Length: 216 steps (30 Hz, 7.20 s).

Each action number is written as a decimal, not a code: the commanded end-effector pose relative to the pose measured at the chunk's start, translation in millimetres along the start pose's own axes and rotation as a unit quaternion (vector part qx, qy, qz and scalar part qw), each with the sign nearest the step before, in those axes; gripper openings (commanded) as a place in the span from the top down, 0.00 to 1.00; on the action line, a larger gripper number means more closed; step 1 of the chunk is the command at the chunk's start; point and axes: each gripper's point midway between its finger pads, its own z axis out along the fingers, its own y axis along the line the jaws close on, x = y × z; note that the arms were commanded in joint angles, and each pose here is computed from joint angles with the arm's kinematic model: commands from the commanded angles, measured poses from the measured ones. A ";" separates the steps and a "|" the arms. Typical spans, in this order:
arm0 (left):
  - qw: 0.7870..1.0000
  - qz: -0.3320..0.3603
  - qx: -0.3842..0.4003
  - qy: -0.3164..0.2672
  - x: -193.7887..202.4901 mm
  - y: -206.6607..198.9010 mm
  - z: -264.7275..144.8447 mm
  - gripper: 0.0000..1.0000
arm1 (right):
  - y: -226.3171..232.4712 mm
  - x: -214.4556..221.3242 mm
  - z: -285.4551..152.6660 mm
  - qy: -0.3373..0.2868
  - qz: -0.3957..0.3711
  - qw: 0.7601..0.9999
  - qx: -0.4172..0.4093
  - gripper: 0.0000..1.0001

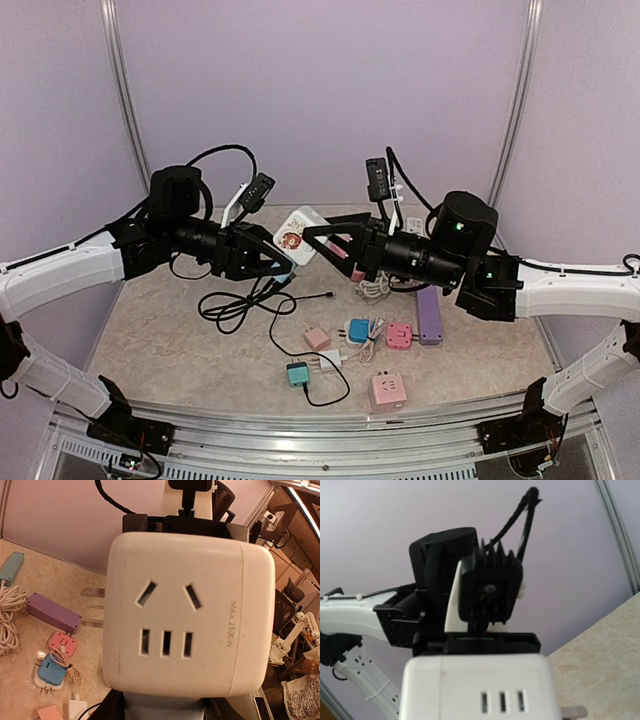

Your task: Pull the plug off the socket

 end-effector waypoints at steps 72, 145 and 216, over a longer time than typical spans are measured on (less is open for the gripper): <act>0.998 -0.028 -0.044 -0.020 -10.1 16.6 -11.1 1.00 | -30.7 -3.5 -13.6 -0.016 0.066 0.996 0.050 1.00; 0.997 -0.027 -0.062 -0.042 -16.8 22.8 -19.7 1.00 | -29.3 -8.7 -10.8 -0.033 0.011 0.989 0.142 1.00; 0.794 -0.310 -0.523 0.004 198.8 189.9 -97.7 0.94 | -175.3 180.7 26.8 0.221 -0.075 0.913 0.334 1.00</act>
